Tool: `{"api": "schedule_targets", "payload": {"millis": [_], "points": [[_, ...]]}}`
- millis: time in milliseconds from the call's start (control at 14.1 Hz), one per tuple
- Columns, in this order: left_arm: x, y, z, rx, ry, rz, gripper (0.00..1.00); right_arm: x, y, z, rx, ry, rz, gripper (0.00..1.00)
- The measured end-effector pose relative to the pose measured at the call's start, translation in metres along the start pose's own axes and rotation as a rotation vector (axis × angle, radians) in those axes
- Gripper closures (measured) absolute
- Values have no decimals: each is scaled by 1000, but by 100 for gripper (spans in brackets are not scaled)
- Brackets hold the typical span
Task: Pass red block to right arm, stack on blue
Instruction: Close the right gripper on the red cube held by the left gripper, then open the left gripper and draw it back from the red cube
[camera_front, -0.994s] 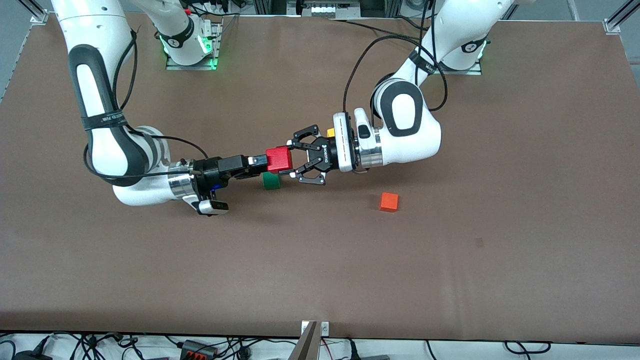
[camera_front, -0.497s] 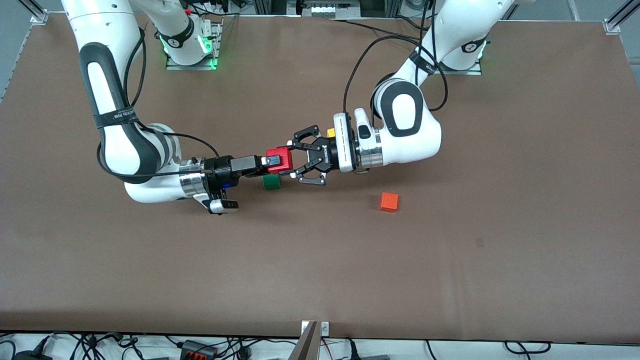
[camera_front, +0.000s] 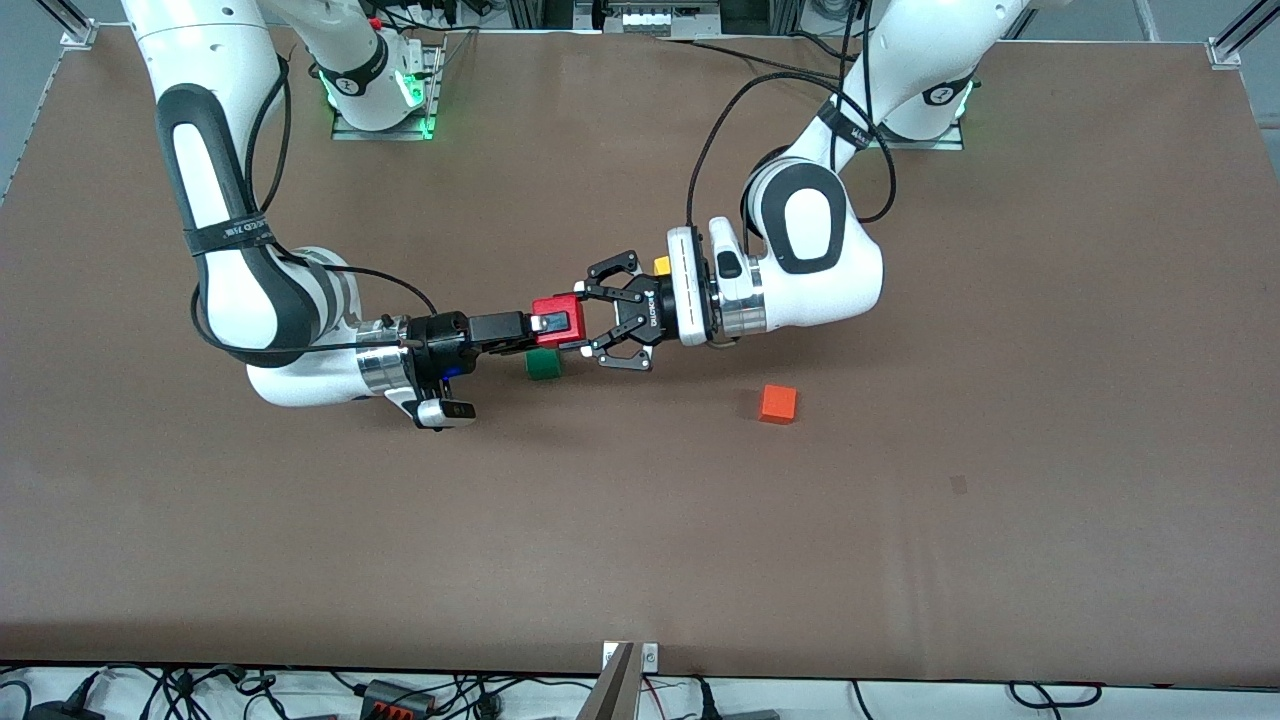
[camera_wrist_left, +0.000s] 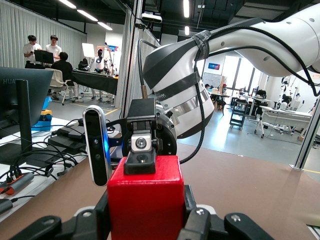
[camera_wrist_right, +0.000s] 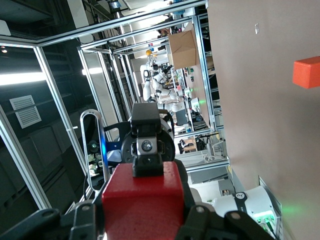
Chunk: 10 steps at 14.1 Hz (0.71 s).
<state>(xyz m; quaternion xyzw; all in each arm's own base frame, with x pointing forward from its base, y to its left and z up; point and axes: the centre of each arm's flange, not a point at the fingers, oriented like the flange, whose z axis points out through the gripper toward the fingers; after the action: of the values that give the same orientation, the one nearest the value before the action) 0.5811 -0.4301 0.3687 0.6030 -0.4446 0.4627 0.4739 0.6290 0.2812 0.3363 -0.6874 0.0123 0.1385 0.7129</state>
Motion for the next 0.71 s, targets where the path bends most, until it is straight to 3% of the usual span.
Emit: {"api": "schedule_targets", "payload": {"millis": [213,284,568,710], "points": [[0,0,0,0,0,0,44,0,0,0,0,0,0,44],[0,0,0,1,0,4,39,0,0,0,0,0,4,44],[1,-6,-6,10,3,4,2,0,0,0,0,0,6,44],[7,-14,-16,-13,36,5,0,0,-1,-1,-1,1,4,44]]}}
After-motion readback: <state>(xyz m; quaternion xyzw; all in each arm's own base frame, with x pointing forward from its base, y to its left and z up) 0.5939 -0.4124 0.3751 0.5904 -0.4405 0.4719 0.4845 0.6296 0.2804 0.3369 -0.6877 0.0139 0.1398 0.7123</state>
